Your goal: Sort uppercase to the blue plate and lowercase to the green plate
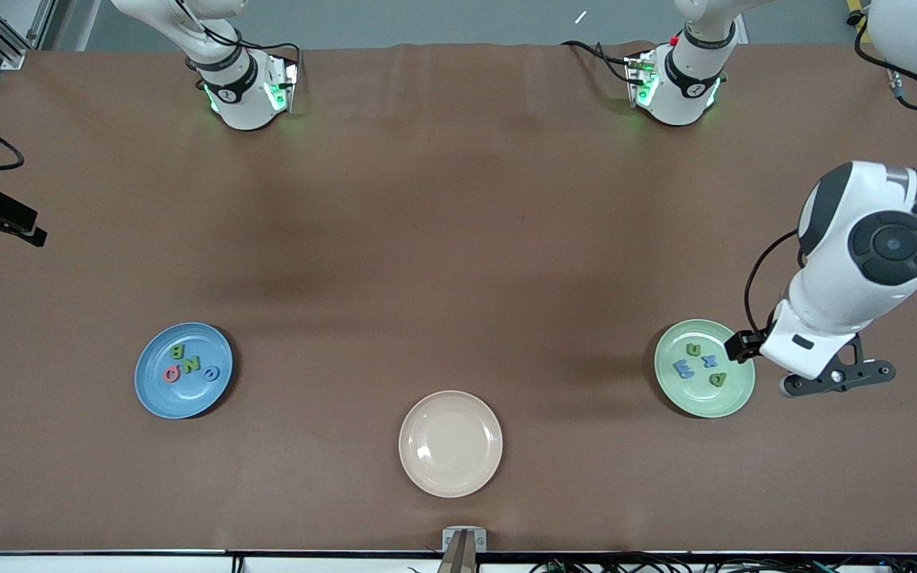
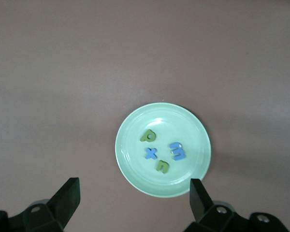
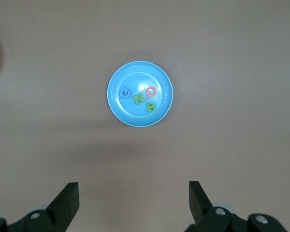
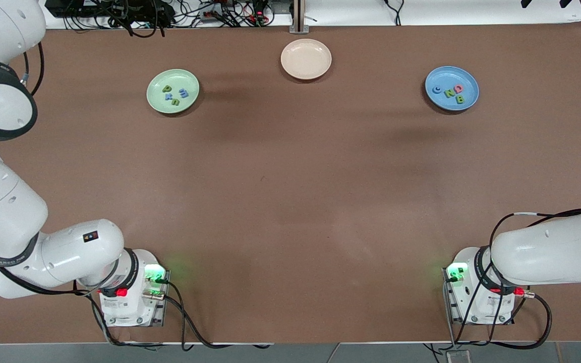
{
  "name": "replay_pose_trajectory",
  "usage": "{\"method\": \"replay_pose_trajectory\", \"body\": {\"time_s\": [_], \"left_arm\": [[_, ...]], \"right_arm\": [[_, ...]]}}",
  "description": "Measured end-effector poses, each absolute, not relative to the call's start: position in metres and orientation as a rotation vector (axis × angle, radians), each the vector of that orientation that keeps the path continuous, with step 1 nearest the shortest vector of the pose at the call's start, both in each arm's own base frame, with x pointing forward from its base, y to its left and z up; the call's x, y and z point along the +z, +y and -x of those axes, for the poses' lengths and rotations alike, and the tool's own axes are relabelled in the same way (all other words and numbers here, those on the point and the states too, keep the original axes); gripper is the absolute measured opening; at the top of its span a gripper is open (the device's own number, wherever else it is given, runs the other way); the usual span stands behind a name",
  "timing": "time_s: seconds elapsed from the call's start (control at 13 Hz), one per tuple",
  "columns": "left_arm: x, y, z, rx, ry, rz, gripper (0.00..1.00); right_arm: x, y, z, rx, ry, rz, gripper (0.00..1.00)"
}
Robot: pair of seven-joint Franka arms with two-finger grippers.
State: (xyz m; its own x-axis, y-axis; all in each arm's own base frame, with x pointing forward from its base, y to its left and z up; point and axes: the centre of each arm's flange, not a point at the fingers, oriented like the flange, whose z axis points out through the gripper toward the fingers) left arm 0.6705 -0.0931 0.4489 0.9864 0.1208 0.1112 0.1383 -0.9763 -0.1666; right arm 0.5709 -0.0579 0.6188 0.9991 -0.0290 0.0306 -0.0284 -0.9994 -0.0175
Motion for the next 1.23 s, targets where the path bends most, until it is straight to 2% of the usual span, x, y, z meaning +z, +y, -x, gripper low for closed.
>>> {"method": "replay_pose_trajectory", "body": {"time_s": [0.62,0.93,1.23], "left_arm": [[0.558,-0.105,-0.627,-0.123,-0.282,3.002,1.0],[0.583,-0.101,-0.621,-0.109,-0.236,3.0,1.0],[0.615,-0.106,-0.597,-0.102,-0.215,2.983,1.0]], "right_arm": [[0.622,-0.057,-0.571,-0.068,0.042,3.126,1.0],[0.624,-0.058,-0.57,-0.074,0.045,3.124,1.0],[0.624,-0.057,-0.57,-0.074,0.045,3.122,1.0]]}}
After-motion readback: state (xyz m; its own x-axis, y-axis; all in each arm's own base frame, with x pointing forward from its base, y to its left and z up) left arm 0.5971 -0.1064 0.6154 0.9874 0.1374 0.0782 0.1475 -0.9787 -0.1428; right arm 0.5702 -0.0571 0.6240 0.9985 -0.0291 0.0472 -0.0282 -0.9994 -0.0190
